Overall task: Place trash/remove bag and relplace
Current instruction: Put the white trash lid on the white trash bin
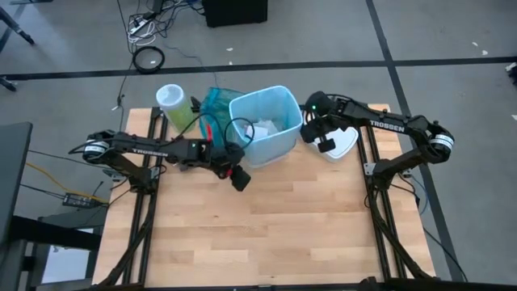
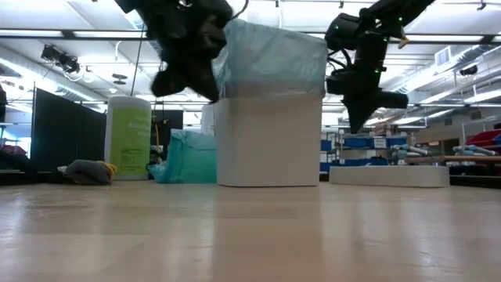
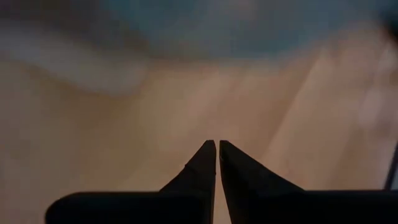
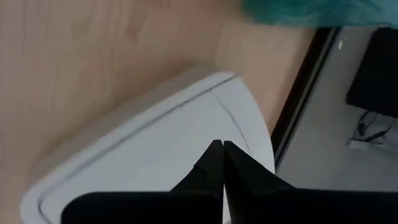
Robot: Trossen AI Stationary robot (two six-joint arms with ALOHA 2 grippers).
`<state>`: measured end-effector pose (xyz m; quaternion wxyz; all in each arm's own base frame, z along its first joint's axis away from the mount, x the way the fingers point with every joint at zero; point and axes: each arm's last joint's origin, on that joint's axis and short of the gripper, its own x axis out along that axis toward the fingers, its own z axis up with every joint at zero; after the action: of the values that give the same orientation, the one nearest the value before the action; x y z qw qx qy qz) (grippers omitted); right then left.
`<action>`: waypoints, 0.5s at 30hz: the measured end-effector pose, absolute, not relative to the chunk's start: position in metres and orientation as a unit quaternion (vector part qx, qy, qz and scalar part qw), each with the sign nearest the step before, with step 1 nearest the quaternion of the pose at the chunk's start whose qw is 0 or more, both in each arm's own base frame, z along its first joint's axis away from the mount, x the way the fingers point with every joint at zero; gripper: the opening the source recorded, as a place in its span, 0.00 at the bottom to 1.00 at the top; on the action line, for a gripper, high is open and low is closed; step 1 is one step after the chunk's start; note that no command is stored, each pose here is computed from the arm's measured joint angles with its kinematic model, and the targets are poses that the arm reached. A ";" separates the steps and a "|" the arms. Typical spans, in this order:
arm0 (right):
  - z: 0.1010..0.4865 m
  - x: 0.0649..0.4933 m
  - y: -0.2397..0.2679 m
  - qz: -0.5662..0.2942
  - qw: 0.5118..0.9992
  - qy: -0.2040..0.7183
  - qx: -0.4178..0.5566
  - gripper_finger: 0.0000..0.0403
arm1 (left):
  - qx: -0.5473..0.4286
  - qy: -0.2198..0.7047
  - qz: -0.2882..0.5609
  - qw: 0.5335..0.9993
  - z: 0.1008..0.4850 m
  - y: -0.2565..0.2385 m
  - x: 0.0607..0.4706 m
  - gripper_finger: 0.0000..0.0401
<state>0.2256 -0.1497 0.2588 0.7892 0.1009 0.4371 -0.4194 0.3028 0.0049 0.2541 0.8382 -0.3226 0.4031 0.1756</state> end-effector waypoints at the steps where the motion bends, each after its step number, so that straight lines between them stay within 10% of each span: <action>1: 0.259 0.222 -0.151 -0.426 0.779 0.453 0.079 0.00 | -0.323 0.417 0.171 0.832 0.254 0.002 0.300 0.08; 15: 0.262 0.129 -0.197 -0.437 0.712 0.498 0.235 0.03 | -0.345 0.296 0.184 0.871 0.321 -0.004 0.245 0.08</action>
<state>0.1294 -0.1971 0.2620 0.7116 0.2347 0.4980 -0.4365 0.2450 -0.0043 0.3211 0.8713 -0.3450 0.2964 0.1844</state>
